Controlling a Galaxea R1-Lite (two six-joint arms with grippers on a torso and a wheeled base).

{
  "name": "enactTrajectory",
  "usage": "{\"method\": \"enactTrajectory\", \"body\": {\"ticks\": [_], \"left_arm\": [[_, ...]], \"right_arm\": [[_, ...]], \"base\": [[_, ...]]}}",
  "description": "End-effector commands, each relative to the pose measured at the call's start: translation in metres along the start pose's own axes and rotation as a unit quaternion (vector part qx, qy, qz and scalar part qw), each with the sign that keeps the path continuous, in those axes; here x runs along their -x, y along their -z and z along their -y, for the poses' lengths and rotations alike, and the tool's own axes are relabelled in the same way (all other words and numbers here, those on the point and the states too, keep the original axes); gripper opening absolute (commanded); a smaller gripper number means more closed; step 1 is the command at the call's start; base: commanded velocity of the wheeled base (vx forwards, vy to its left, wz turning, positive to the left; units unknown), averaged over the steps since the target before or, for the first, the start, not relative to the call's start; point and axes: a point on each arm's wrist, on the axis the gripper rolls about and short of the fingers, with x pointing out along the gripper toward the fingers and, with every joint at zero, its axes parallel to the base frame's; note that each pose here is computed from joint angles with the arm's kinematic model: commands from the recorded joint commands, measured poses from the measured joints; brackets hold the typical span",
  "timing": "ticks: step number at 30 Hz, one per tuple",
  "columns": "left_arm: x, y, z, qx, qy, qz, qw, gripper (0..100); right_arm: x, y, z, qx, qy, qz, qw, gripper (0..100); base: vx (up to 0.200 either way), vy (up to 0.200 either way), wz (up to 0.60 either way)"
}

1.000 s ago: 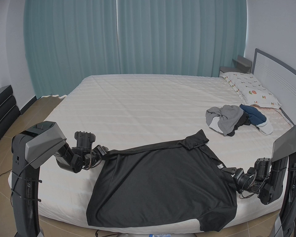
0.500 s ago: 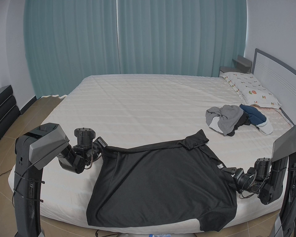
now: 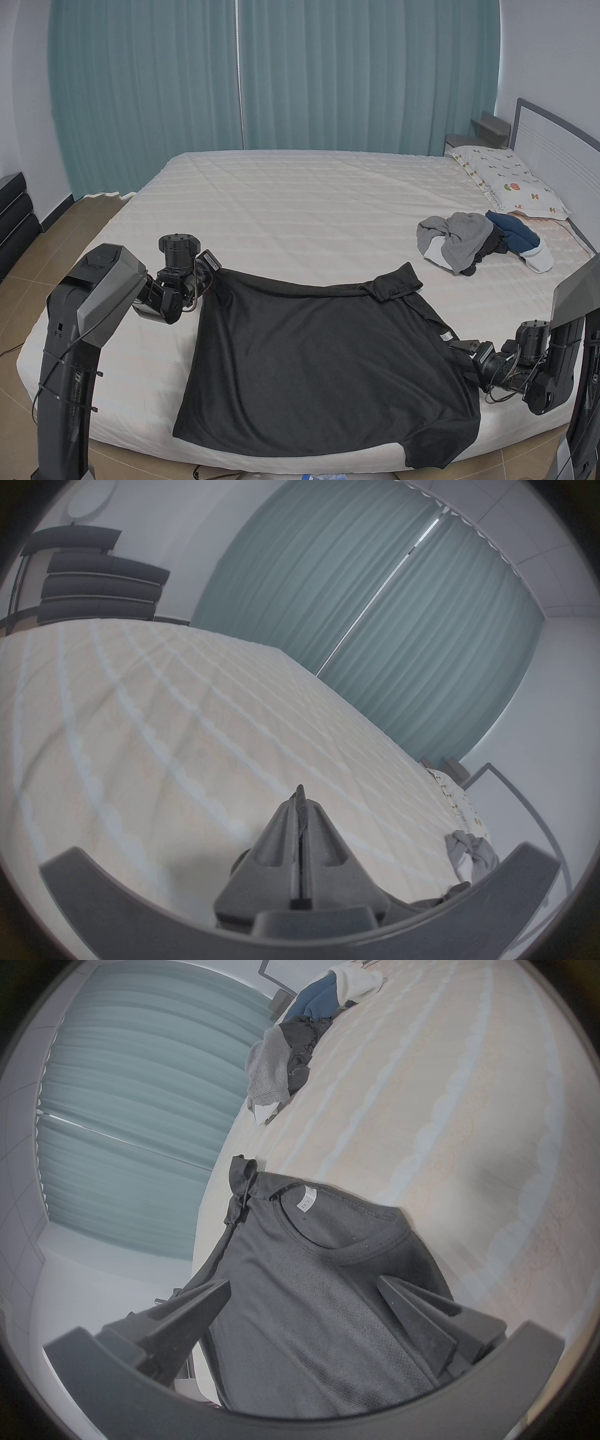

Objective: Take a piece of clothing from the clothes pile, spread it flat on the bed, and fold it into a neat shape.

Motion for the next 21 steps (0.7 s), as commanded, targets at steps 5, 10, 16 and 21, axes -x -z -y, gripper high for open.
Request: {"method": "enactTrajectory", "body": {"ticks": [5,10,16,21], "left_arm": [[-0.034,0.03,-0.025,-0.03,-0.035,-0.008,0.9989,0],[-0.047,0.023,-0.025,-0.026,-0.042,0.031,0.9983,0],[-0.05,0.021,-0.028,-0.023,-0.041,0.036,0.9982,0],[-0.05,0.022,-0.025,-0.02,-0.041,0.026,0.9986,100]], "right_arm": [[0.0,0.0,-0.001,0.002,-0.003,0.003,1.0,100],[0.001,0.0,0.0,0.001,-0.003,0.003,1.0,100],[0.001,0.0,0.0,0.002,-0.002,0.002,1.0,100],[0.001,0.0,0.0,0.002,-0.003,0.002,1.0,100]], "base": [[0.0,0.0,0.0],[0.0,0.0,0.0],[0.0,0.0,0.0],[0.0,0.0,0.0]]}}
